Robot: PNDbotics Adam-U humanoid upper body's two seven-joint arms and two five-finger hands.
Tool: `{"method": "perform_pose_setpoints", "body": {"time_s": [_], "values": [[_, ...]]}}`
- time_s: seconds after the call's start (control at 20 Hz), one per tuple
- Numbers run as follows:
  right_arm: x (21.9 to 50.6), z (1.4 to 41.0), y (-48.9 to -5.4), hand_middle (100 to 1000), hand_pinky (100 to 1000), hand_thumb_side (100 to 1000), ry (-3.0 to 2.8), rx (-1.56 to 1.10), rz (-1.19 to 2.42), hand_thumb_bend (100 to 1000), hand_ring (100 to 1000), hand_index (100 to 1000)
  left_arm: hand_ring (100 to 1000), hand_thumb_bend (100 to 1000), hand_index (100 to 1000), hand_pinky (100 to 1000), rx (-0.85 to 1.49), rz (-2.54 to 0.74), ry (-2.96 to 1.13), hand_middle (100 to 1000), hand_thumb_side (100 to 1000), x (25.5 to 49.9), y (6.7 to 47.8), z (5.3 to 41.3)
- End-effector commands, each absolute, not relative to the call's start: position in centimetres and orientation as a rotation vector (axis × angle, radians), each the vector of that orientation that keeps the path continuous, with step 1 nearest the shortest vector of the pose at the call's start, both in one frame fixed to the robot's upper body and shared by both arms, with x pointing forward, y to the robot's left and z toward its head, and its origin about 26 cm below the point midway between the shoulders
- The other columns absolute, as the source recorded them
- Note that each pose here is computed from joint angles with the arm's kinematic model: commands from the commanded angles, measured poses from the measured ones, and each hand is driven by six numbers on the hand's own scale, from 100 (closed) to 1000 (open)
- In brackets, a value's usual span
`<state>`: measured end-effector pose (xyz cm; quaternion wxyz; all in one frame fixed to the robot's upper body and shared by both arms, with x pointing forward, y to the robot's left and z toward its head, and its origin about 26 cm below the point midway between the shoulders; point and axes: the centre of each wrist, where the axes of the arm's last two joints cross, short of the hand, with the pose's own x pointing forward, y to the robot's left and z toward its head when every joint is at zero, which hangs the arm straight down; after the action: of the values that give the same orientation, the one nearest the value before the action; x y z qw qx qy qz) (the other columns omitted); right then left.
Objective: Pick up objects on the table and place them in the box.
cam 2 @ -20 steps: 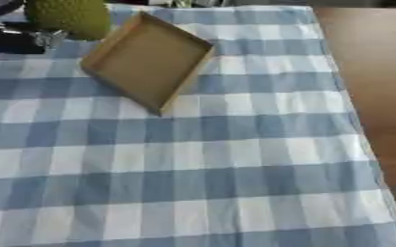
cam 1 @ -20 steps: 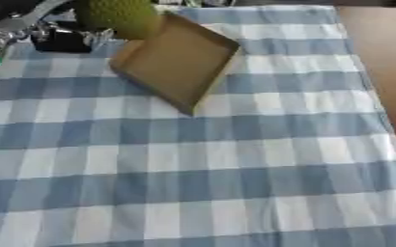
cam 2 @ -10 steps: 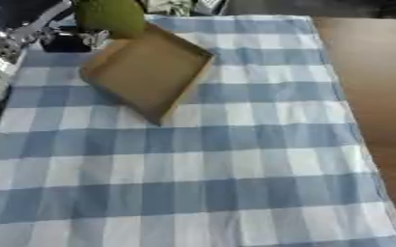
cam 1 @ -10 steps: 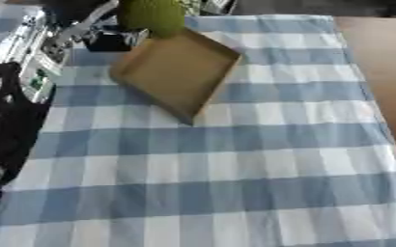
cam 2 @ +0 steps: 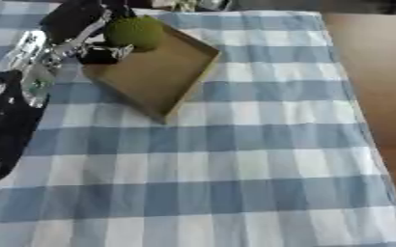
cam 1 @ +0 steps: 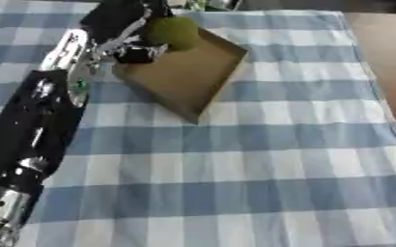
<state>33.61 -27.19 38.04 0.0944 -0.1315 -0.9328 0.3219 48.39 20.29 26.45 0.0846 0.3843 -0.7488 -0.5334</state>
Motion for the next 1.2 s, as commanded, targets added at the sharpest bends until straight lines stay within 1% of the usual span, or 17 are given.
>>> {"method": "perform_pose_setpoints", "body": {"time_s": [0.05, 0.1, 0.15, 0.35, 0.4, 0.45, 0.5, 0.55, 0.6, 0.65, 0.7, 0.75, 0.8, 0.9, 1.0, 1.2], "values": [[33.1, 39.0, -27.3, 757, 842, 470, -2.787, -0.398, 0.969, 100, 810, 833, 394, 100, 588, 484, 1.144, -1.62, -2.197, 432, 100, 48.5, 20.0, 27.1], [33.1, 38.9, -27.4, 757, 842, 448, -2.782, -0.398, 0.968, 100, 810, 833, 396, 100, 588, 490, 1.122, -1.64, -2.176, 431, 100, 48.6, 19.9, 26.7], [33.1, 38.8, -27.4, 757, 842, 470, -2.778, -0.398, 0.966, 100, 810, 833, 398, 100, 592, 493, 1.1, -1.657, -2.16, 436, 100, 48.7, 19.8, 26.4], [33.3, 38.6, -27.5, 757, 842, 470, -2.771, -0.387, 0.959, 100, 810, 832, 417, 100, 615, 516, 1.04, -1.69, -2.15, 457, 100, 48.6, 19.1, 26.2], [33.3, 38.6, -27.5, 757, 842, 470, -2.77, -0.385, 0.958, 100, 810, 832, 432, 100, 634, 534, 1.033, -1.69, -2.153, 472, 100, 48.5, 18.9, 26.2], [33.3, 38.6, -27.5, 756, 843, 470, -2.769, -0.382, 0.957, 100, 810, 832, 471, 100, 689, 574, 1.026, -1.688, -2.159, 512, 100, 48.5, 18.8, 26.2], [33.3, 38.5, -27.5, 756, 843, 470, -2.768, -0.38, 0.955, 100, 810, 832, 471, 100, 689, 574, 1.024, -1.69, -2.161, 512, 100, 48.5, 18.7, 26.2], [33.3, 38.5, -27.5, 756, 843, 470, -2.766, -0.379, 0.954, 100, 810, 832, 555, 171, 771, 635, 1.024, -1.699, -2.156, 595, 146, 48.5, 18.7, 26.1], [33.3, 38.4, -27.5, 756, 843, 470, -2.763, -0.379, 0.954, 100, 810, 832, 635, 237, 820, 688, 1.027, -1.712, -2.147, 661, 242, 48.5, 18.7, 26.0], [33.4, 38.4, -27.6, 755, 843, 470, -2.76, -0.379, 0.953, 100, 810, 832, 710, 285, 856, 730, 1.034, -1.736, -2.128, 715, 299, 48.5, 18.8, 25.8], [33.4, 38.3, -27.6, 755, 843, 470, -2.758, -0.38, 0.953, 100, 810, 832, 738, 315, 869, 751, 1.042, -1.756, -2.112, 737, 336, 48.5, 18.9, 25.7], [33.4, 38.3, -27.7, 755, 843, 470, -2.757, -0.38, 0.952, 100, 810, 832, 783, 366, 894, 789, 1.051, -1.776, -2.098, 776, 387, 48.5, 18.9, 25.6], [33.4, 38.3, -27.7, 755, 843, 470, -2.756, -0.381, 0.952, 100, 810, 832, 816, 395, 913, 817, 1.061, -1.79, -2.089, 810, 423, 48.5, 19.0, 25.6], [33.4, 38.3, -27.8, 755, 843, 470, -2.752, -0.382, 0.953, 100, 810, 832, 842, 420, 928, 840, 1.09, -1.799, -2.084, 835, 451, 48.4, 19.1, 25.7], [33.5, 38.2, -27.8, 755, 843, 470, -2.748, -0.383, 0.953, 100, 811, 832, 867, 477, 942, 869, 1.121, -1.78, -2.094, 856, 499, 48.4, 19.2, 25.9], [33.6, 38.1, -27.9, 755, 843, 470, -2.74, -0.386, 0.959, 100, 811, 832, 869, 497, 936, 871, 1.201, -1.677, -2.141, 853, 506, 48.1, 19.6, 27.0]]}}
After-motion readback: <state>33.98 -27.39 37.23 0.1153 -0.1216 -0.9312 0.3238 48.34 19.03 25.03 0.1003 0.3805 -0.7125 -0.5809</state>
